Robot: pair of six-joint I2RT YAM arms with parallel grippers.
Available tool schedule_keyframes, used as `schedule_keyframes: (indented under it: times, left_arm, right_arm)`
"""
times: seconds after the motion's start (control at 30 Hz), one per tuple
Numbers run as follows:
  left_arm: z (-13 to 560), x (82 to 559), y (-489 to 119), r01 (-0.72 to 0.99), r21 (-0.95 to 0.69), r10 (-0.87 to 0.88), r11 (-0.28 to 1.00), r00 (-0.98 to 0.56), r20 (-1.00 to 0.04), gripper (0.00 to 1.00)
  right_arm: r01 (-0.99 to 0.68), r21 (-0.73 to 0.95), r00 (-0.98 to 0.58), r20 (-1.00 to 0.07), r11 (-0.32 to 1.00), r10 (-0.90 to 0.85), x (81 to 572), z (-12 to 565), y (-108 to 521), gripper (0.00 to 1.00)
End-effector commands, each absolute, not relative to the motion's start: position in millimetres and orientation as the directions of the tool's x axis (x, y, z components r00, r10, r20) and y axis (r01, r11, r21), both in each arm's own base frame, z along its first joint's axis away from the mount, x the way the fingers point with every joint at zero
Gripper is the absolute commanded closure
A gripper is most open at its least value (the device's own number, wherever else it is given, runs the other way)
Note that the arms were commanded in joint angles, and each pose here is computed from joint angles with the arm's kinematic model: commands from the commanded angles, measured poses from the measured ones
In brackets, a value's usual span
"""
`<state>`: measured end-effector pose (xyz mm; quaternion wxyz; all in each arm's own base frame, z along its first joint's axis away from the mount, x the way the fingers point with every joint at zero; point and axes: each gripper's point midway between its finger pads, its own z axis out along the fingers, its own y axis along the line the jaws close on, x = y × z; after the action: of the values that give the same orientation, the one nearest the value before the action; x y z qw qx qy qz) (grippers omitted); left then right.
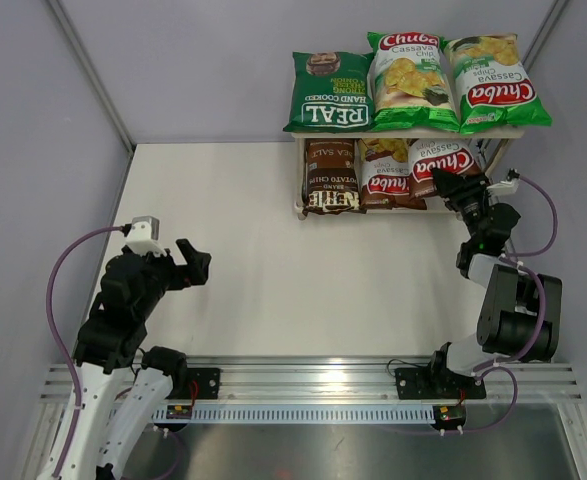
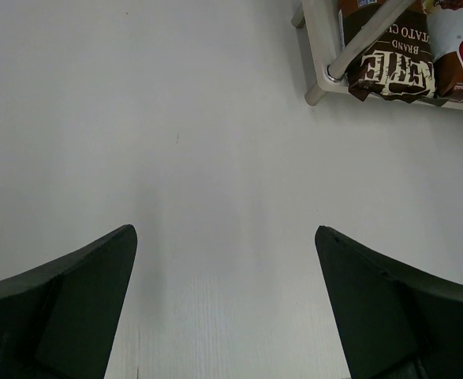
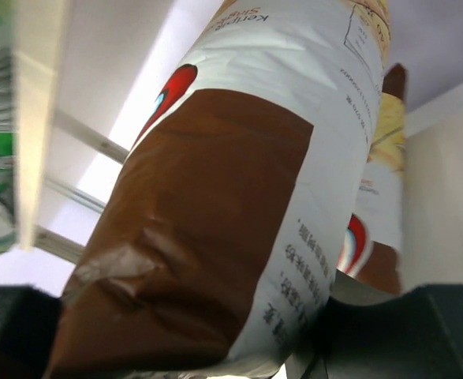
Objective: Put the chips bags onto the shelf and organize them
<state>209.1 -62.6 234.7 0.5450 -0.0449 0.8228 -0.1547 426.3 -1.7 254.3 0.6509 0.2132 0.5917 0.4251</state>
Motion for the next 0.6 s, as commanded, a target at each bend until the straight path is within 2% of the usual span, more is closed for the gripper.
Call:
schedule_keyframes:
  times: [0.0, 0.27, 0.57]
  left_arm:
    - [249, 211, -70, 0.16, -0.307, -0.236, 0.938, -0.356, -0.904, 0.01]
    - [249, 209, -74, 0.179, -0.311, -0.233, 0.934, -0.354, -0.906, 0.01]
    - [252, 205, -77, 0.201, -0.312, -0.232, 0.928, -0.344, -0.91, 0.01]
  right_arm:
    - [-0.36, 0.629, 0.07, -0.718, 0.689, 0.692, 435, 286, -14, 0.82]
    - [-0.315, 0.613, 0.094, -0.739, 0.724, 0.667, 443, 280, -34, 0.82]
    - [-0.31, 0.55, 0.046, -0.806, 0.775, 0.591, 455, 245, -41, 0.82]
